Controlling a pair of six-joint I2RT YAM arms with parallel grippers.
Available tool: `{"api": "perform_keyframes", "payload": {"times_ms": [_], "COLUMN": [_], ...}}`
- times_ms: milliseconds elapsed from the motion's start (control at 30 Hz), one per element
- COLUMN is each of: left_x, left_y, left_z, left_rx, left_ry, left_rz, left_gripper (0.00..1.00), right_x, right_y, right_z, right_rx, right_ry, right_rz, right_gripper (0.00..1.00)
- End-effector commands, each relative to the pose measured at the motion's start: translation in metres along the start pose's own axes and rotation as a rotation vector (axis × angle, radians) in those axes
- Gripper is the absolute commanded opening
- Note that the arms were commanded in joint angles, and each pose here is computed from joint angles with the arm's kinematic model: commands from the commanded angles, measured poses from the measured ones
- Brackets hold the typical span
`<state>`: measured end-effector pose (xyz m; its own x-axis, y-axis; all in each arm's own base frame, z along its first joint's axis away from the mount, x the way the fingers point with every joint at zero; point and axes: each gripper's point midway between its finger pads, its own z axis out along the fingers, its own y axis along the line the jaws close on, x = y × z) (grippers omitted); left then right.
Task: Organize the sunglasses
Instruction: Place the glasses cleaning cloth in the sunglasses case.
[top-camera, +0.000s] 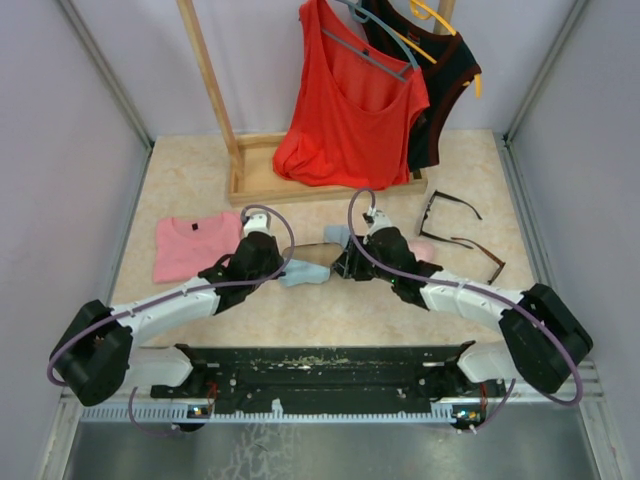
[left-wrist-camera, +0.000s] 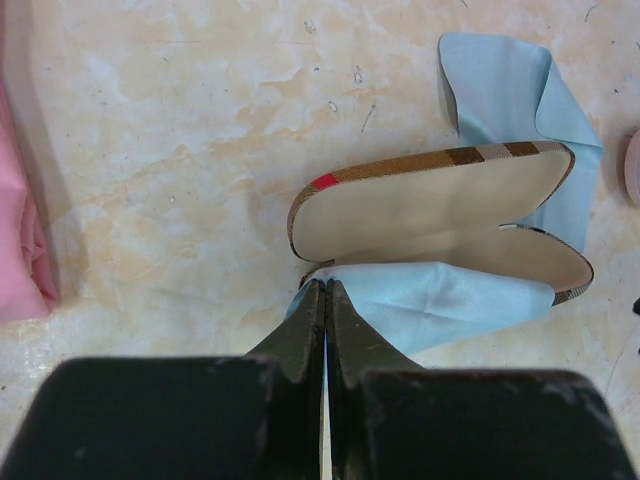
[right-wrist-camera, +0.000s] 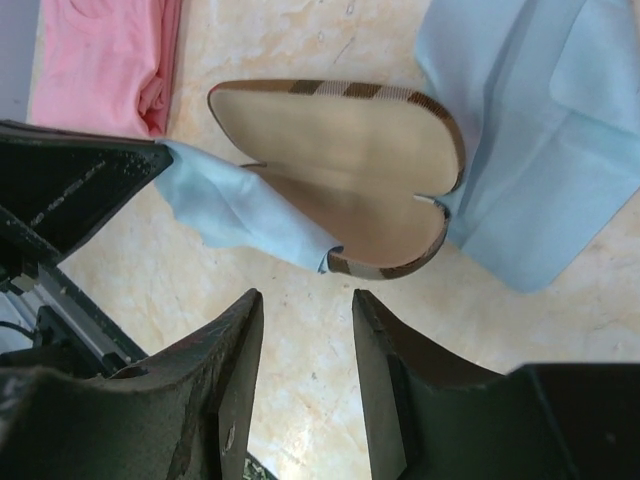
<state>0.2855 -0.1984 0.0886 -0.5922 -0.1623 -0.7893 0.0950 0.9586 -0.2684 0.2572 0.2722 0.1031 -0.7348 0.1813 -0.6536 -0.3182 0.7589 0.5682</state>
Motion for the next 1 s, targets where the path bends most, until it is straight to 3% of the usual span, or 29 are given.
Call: {"api": "perform_keyframes", "payload": {"times_ms": [0,467,967], "left_x": [-0.008,-0.007,-0.008], "left_y": [-0.004,-0.004,-0.005], "left_z": [-0.002,-0.002,-0.002], "left_rx": [0.025,0.03,0.037], "left_ry": [-0.026,-0.025,-0.028], "left_rz": [-0.021,-0.023,-0.024], "left_gripper": [0.0,0.0,0.0], "right_x": [-0.004,0.01,0.012], "right_y": [0.021,0.019,0.018], "right_z": [0.004,0.031,0.041], "right_rx": [-0.066,-0.081,-0.083], "right_ry": [-0.056,-0.05,-0.046], "right_rz": [0.051,0.089,0.102], "right_gripper": [0.42,0.51,0.46]}}
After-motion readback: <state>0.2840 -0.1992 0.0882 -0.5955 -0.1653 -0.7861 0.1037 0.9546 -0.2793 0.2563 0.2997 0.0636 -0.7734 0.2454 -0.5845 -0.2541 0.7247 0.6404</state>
